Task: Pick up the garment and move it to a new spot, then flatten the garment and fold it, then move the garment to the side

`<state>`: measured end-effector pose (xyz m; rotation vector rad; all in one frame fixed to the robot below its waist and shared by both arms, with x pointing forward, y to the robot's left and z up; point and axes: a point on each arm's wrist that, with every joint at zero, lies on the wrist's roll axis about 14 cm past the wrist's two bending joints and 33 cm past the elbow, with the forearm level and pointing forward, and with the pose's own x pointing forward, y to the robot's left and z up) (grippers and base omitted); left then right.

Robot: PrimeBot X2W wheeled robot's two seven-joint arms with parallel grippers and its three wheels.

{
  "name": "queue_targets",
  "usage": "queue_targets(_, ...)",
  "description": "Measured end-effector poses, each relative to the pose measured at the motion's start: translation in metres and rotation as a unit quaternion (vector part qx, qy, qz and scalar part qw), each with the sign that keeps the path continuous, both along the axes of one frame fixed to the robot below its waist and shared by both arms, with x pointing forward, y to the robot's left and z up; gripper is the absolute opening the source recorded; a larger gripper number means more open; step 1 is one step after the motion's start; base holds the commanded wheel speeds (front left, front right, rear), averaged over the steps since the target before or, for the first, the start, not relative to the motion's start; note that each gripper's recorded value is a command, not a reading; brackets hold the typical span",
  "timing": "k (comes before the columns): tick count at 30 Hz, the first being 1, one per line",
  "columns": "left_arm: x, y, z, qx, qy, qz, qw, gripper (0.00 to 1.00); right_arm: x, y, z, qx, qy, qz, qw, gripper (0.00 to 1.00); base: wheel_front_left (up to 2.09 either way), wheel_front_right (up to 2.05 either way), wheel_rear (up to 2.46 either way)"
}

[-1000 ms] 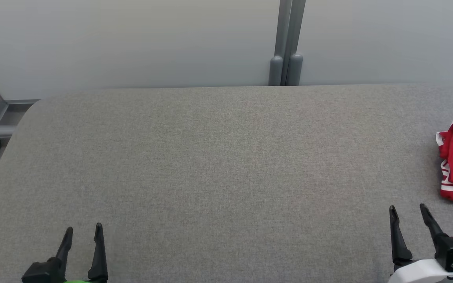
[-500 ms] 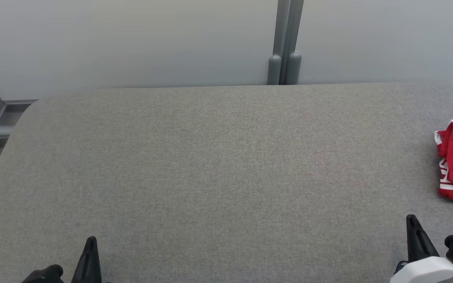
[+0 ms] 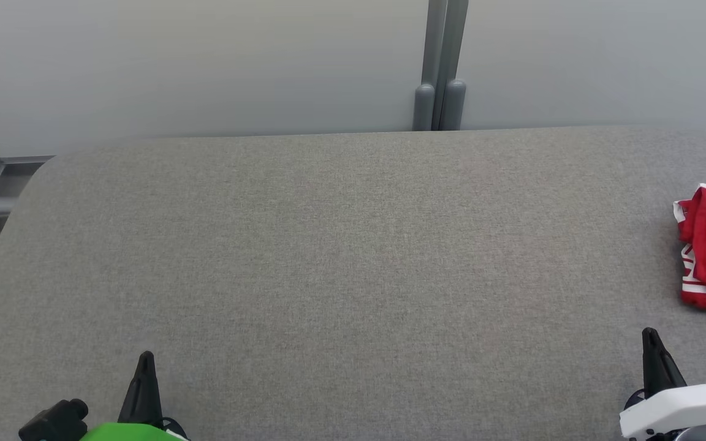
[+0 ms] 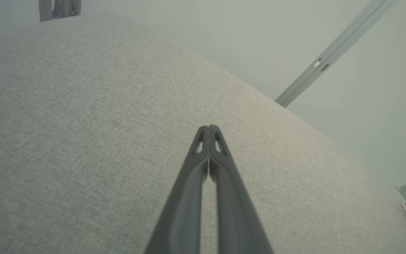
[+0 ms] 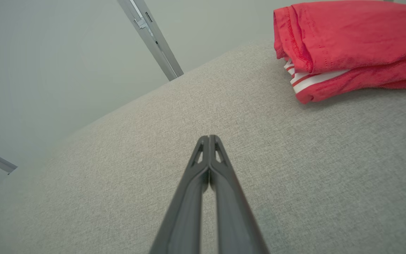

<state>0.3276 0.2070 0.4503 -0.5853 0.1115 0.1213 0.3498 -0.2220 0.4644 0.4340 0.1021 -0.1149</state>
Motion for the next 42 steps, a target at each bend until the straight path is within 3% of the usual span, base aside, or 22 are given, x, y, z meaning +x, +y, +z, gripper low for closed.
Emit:
queue_targets(16, 0.014, -0.009, 0.009, -0.112, -0.015, 0.008, 0.994, 0.00, 0.007, -0.008, 0.003, 0.128, -0.003, -0.024, 0.991, 0.00, 0.00, 0.00, 0.00)
queue_targets(42, 0.033, -0.024, 0.025, -0.249, -0.038, 0.007, 0.968, 0.00, 0.017, -0.014, 0.011, 0.290, -0.019, -0.035, 0.956, 0.00, 0.00, 0.00, 0.00)
